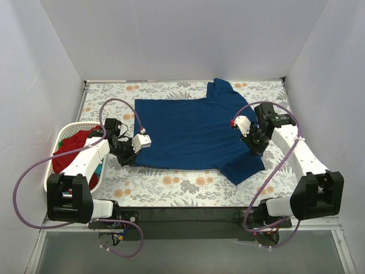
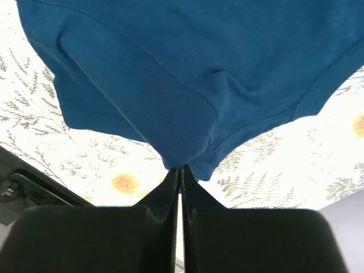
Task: Fold and stack the t-shirts
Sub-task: Fold the tshirt
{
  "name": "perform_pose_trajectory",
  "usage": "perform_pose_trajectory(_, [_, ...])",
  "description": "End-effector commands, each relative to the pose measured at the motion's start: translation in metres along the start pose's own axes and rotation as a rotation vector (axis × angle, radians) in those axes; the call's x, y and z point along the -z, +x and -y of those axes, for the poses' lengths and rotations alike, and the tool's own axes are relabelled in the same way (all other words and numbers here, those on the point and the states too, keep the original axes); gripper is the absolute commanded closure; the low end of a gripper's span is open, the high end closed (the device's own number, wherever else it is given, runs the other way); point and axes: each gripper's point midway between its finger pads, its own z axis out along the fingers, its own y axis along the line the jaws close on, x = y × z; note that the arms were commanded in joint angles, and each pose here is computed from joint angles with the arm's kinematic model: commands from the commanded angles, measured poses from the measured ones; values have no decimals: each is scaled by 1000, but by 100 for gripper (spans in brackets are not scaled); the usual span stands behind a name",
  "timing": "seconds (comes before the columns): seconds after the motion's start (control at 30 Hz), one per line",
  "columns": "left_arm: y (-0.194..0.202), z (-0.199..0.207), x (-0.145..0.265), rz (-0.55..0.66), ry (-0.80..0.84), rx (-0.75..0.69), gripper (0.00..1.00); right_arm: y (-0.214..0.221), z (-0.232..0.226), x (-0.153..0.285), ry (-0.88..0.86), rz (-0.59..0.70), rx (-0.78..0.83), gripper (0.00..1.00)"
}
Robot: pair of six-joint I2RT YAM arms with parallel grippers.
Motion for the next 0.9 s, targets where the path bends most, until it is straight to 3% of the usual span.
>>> perform_pose_trajectory(0.0, [-23, -10, 8, 74, -3, 17, 100, -10, 13, 9, 4, 17, 21, 99])
perform_pose_trajectory(0.87, [-50, -108, -3, 121, -46, 159, 100, -54, 86, -11, -94, -23, -89, 99])
